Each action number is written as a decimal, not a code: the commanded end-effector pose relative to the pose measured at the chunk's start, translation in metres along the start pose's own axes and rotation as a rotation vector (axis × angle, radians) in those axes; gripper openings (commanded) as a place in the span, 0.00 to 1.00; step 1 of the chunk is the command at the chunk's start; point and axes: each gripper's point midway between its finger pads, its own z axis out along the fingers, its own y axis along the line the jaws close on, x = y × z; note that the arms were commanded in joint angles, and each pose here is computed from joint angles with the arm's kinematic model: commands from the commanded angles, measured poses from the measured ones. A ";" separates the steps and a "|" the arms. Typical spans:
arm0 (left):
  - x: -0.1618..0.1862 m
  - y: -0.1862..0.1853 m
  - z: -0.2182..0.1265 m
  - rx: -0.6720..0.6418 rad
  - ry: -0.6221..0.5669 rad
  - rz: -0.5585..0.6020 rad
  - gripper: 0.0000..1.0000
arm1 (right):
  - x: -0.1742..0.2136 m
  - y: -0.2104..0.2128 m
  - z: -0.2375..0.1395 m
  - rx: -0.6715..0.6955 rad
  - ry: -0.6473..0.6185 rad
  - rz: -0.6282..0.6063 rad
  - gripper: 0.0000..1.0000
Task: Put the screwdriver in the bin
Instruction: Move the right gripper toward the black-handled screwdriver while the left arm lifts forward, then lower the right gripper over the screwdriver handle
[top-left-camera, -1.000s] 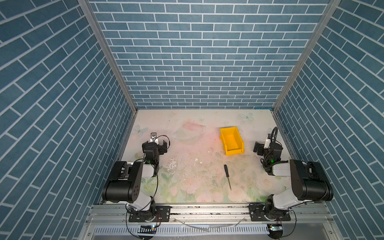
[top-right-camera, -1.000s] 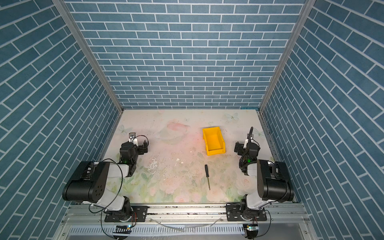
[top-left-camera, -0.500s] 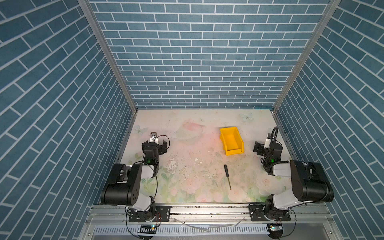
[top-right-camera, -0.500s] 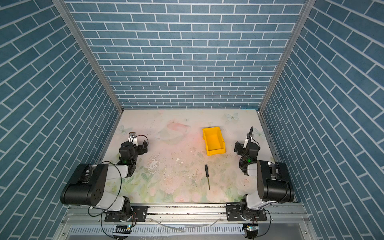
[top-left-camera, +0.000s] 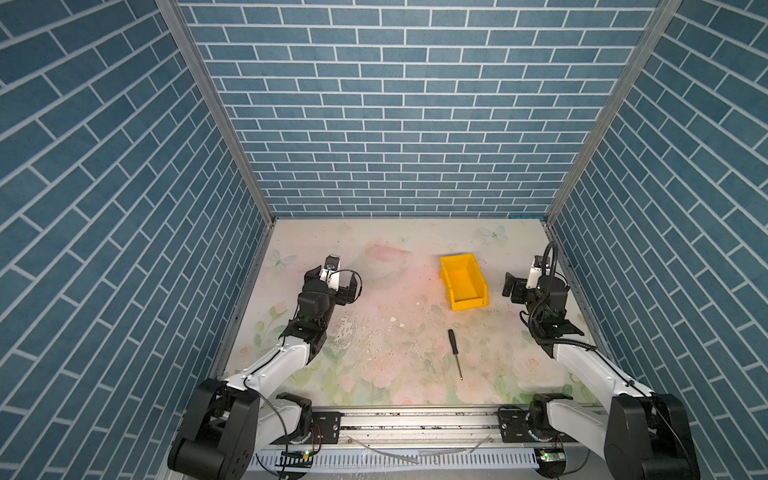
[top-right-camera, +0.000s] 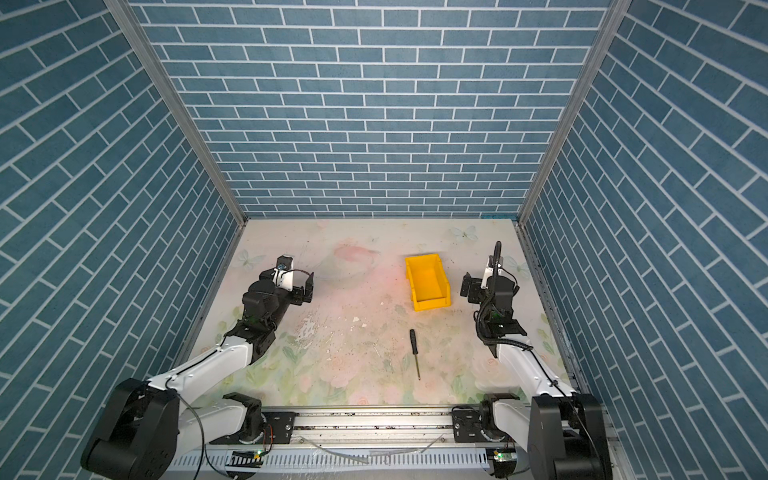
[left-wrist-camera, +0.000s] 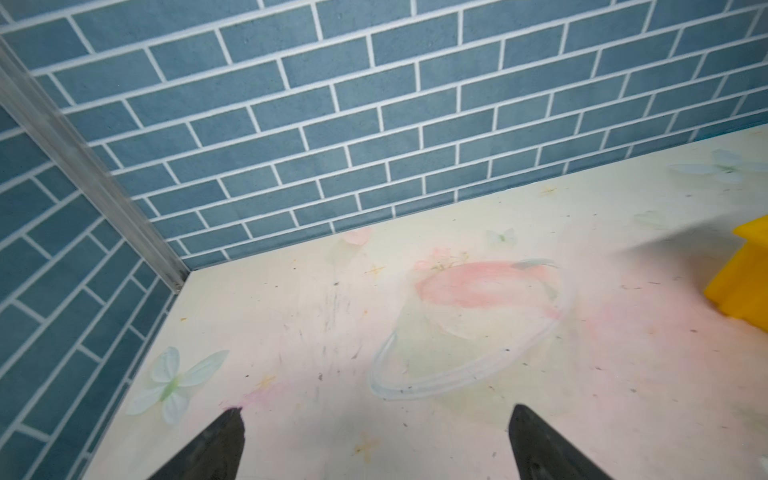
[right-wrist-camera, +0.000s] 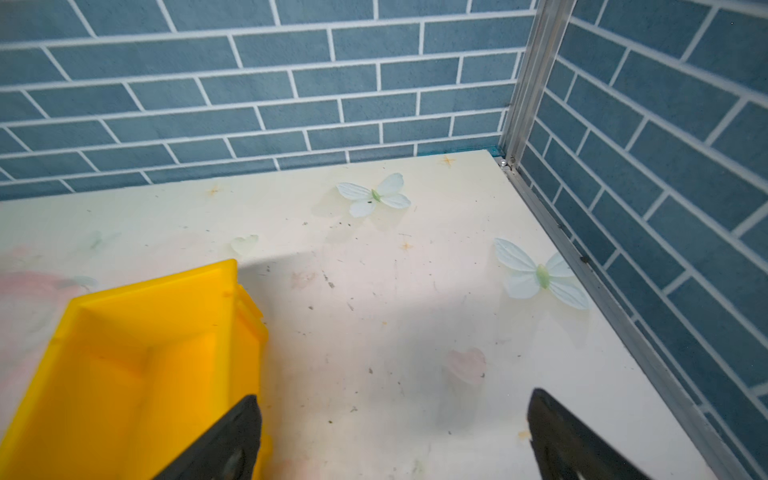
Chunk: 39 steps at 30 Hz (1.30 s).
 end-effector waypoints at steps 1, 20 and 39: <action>-0.017 -0.025 -0.010 0.156 -0.003 -0.053 1.00 | 0.019 0.009 -0.011 0.010 0.150 0.147 0.99; 0.014 -0.115 -0.107 0.801 0.069 0.252 1.00 | 0.099 0.125 -0.059 -0.180 0.445 0.009 0.99; 0.033 -0.122 -0.107 0.825 0.093 0.268 1.00 | 0.183 0.172 -0.063 -0.176 0.796 -0.124 0.72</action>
